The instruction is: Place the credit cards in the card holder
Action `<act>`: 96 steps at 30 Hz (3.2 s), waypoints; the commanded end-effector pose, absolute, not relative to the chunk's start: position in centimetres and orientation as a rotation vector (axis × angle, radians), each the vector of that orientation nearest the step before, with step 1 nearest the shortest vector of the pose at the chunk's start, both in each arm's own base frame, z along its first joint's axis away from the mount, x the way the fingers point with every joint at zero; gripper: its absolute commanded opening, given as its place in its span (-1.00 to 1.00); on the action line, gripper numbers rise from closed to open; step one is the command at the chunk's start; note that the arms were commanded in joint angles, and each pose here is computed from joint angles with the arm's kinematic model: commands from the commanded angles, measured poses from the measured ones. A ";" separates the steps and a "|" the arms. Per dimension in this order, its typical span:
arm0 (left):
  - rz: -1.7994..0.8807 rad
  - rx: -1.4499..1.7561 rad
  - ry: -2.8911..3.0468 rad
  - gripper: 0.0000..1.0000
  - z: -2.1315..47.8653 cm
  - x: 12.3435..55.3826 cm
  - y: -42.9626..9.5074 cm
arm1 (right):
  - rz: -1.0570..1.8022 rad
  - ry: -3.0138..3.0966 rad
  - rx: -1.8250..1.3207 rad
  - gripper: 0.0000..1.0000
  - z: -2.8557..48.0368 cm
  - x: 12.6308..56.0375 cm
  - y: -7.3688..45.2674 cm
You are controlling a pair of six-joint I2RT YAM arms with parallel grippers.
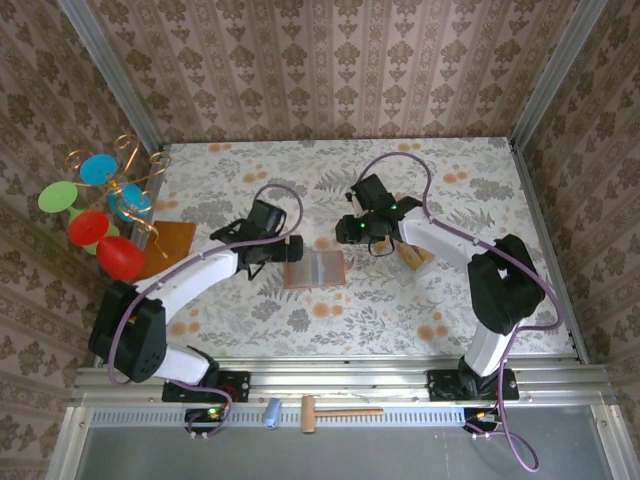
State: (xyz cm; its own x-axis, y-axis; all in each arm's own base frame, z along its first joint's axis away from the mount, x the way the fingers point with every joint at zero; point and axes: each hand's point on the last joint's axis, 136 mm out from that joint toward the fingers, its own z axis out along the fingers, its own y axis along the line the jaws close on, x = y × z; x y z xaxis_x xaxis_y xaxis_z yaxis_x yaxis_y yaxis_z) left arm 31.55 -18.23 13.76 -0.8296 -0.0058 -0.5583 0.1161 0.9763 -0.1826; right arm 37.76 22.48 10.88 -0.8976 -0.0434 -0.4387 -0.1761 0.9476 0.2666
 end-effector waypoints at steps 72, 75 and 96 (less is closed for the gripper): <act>-0.881 -0.553 2.489 1.00 32.6 28.6 -24.3 | 0.022 2.811 -0.333 -1.00 7.8 40.3 17.5; -0.889 -0.550 2.497 1.00 32.5 28.6 -24.8 | 0.030 2.788 -0.329 -1.00 8.8 40.5 17.6; -0.561 -0.532 2.512 1.00 24.3 29.5 -19.7 | 0.330 2.617 -0.225 -1.00 16.4 40.3 20.0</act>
State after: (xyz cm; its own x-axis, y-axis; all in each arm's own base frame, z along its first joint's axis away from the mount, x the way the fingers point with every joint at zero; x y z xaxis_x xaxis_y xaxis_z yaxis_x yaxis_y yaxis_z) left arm 28.43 -21.02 24.40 -0.8158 -0.4896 -0.3077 -0.2947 0.8098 -0.5072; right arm 40.27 19.22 14.09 -0.8814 -0.1554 -0.4460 -0.2244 0.9687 0.1061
